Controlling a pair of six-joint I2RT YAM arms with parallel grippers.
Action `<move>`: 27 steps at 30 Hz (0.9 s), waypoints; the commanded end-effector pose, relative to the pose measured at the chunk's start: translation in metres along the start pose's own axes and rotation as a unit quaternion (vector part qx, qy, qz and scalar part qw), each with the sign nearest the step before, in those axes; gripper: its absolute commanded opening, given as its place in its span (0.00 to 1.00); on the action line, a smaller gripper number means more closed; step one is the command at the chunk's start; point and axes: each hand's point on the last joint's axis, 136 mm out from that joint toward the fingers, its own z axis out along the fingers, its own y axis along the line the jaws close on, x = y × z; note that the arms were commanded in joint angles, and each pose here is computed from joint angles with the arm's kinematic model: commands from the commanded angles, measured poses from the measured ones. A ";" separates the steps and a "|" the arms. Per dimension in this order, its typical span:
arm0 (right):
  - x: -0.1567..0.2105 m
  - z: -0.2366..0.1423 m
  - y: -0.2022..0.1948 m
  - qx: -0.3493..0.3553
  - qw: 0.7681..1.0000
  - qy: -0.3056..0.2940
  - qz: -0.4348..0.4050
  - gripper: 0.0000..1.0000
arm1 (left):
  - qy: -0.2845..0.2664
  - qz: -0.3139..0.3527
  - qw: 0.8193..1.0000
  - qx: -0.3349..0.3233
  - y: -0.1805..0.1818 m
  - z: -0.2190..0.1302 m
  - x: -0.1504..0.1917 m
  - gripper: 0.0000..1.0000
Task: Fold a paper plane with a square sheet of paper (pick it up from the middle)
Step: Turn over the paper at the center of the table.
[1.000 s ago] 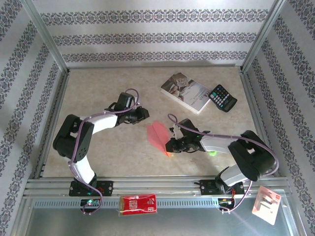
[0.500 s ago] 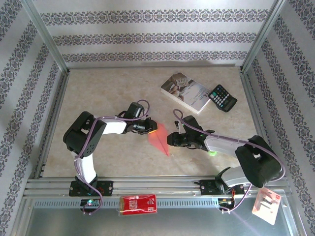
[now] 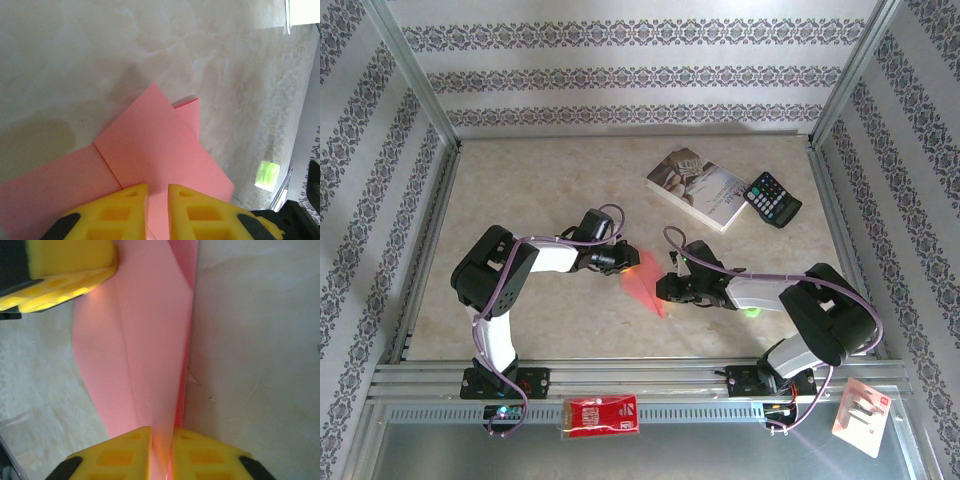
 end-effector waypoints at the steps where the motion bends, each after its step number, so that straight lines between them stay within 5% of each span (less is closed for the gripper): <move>1: 0.000 0.003 0.002 -0.006 1.000 -0.007 -0.005 0.10 | -0.012 0.021 1.000 0.003 -0.005 -0.004 -0.008 0.18; 4: -0.007 -0.003 0.004 -0.010 1.000 -0.020 -0.005 0.00 | -0.025 0.029 0.999 0.018 -0.022 -0.012 -0.018 0.23; 11: -0.038 -0.058 -0.007 0.021 0.997 -0.076 -0.004 0.00 | -0.098 0.028 0.992 0.074 -0.068 -0.080 -0.060 0.36; 15: -0.062 -0.125 -0.016 0.142 0.979 -0.129 -0.062 0.00 | -0.142 0.026 0.987 0.063 -0.071 -0.125 -0.068 0.37; 19: -0.077 -0.173 -0.016 0.286 0.934 -0.163 -0.141 0.00 | -0.176 0.009 0.983 0.044 -0.051 -0.150 -0.070 0.39; 27: -0.061 -0.111 -0.001 0.400 0.882 -0.118 -0.221 0.00 | -0.193 -0.037 0.980 0.008 -0.001 -0.161 -0.067 0.40</move>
